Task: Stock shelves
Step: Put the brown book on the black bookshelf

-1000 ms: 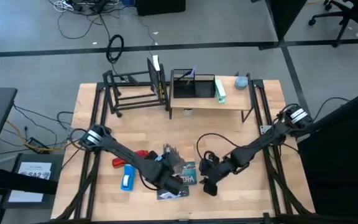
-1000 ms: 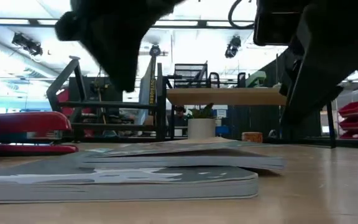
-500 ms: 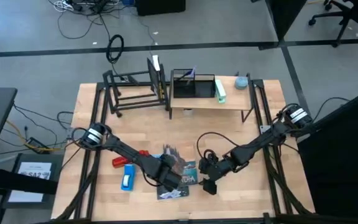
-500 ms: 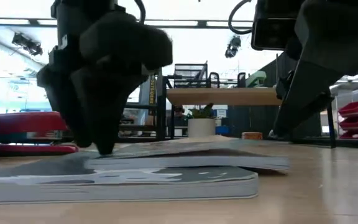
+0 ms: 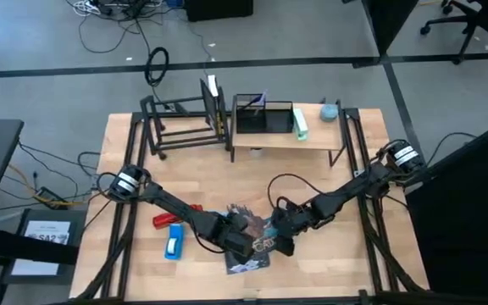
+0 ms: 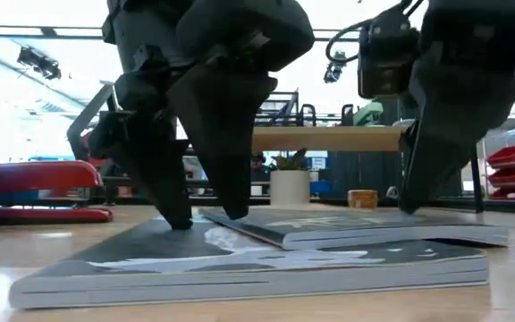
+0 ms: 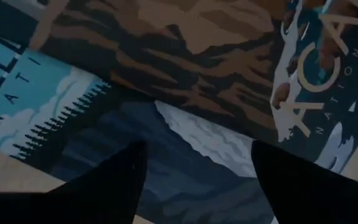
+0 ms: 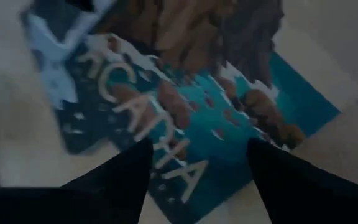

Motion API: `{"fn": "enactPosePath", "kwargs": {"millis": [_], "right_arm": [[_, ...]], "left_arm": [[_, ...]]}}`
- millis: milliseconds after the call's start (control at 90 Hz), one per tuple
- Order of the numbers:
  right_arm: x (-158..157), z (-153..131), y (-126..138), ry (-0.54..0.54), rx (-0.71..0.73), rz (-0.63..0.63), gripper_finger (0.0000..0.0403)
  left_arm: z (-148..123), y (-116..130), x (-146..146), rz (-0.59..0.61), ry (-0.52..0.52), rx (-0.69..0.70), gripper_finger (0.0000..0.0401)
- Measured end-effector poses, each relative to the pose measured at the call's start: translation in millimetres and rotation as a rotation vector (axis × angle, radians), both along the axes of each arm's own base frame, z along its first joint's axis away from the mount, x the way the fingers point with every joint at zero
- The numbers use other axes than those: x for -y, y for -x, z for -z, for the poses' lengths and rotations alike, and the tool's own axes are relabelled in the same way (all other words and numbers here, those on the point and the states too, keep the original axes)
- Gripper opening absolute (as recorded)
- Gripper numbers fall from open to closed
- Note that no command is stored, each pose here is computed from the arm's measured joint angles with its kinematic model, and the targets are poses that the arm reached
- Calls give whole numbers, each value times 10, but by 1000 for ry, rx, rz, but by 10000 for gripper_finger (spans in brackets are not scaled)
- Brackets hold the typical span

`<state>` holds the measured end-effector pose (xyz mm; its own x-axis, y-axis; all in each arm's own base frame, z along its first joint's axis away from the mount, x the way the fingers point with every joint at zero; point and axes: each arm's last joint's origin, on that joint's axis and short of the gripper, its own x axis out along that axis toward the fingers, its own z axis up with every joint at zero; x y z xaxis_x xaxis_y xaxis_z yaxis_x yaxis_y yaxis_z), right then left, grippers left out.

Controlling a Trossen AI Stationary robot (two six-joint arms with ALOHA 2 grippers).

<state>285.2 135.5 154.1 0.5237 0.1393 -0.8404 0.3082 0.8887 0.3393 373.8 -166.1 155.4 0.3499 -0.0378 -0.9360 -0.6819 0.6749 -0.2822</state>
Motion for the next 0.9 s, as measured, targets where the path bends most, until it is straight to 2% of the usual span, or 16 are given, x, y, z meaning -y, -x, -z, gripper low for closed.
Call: {"fn": "enactPosePath", "kwargs": {"millis": [189,300,556,722,900], "right_arm": [[144,114,73,70,-139,159,204],[167,238,56,78,-201,196,191],[111,331,-80,9,-126,124,170],[107,322,-75,5,-124,106,167],[81,327,-46,9,-139,95,167]], "left_arm": [[3,-10,-9,-13,-34,20,269],[7,-22,-14,-25,-61,44,269],[108,-60,-60,-82,-73,158,269],[199,-36,-91,-147,-68,205,268],[194,-72,-74,-136,-71,266,268]]}}
